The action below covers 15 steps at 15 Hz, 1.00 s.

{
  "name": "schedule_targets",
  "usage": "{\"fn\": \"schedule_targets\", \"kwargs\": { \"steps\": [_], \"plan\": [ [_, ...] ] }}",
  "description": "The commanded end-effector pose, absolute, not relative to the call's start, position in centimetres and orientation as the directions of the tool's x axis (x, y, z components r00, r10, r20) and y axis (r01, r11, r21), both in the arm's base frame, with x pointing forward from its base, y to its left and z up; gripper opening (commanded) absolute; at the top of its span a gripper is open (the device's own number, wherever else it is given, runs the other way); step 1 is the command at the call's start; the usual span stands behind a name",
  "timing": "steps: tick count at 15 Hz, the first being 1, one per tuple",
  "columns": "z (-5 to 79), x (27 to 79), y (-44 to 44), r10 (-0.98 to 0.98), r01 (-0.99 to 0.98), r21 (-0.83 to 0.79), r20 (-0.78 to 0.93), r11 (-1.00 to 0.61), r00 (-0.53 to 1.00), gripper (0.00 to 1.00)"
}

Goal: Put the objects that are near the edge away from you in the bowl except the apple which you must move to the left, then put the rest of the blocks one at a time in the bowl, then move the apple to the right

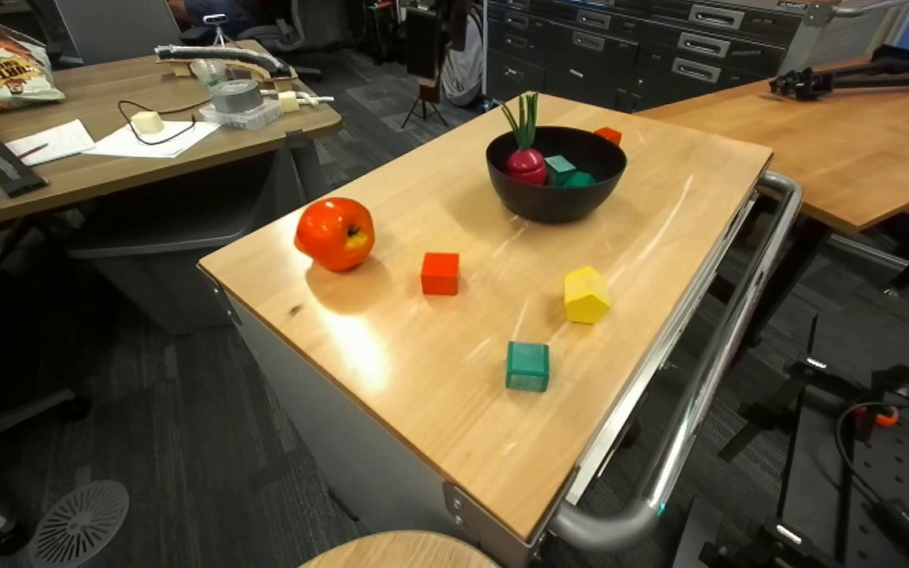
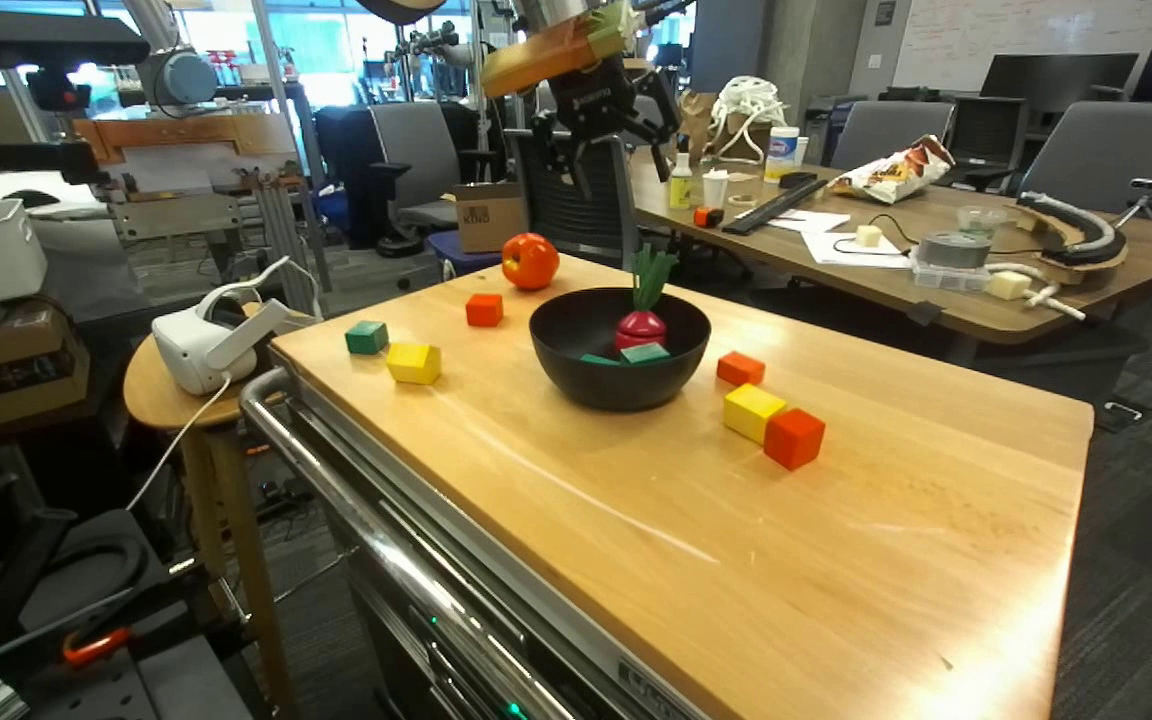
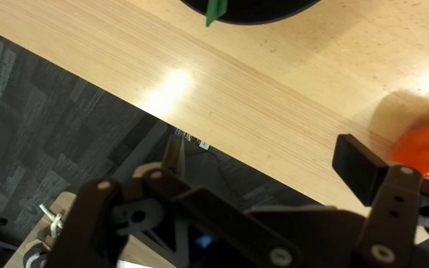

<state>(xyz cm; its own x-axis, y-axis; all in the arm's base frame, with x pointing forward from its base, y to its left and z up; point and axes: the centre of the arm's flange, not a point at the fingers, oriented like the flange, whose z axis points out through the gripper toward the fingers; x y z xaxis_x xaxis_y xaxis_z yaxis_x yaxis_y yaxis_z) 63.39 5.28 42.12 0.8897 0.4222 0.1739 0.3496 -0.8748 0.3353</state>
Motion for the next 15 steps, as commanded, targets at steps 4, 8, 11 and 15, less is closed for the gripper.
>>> {"fn": "schedule_targets", "kwargs": {
  "steps": [4, 8, 11, 15],
  "plan": [
    [40.1, 62.6, 5.9, 0.483, 0.457, 0.207, 0.103, -0.865, 0.869, 1.00],
    [37.7, 61.2, 7.6, 0.571, 0.565, 0.116, 0.031, -0.817, 0.820, 1.00],
    [36.5, 60.6, 9.6, 0.616, 0.615, 0.054, 0.014, -0.787, 0.788, 1.00],
    [35.5, 59.3, 11.4, 0.648, 0.647, -0.014, -0.026, -0.762, 0.762, 1.00]
  ]
}}
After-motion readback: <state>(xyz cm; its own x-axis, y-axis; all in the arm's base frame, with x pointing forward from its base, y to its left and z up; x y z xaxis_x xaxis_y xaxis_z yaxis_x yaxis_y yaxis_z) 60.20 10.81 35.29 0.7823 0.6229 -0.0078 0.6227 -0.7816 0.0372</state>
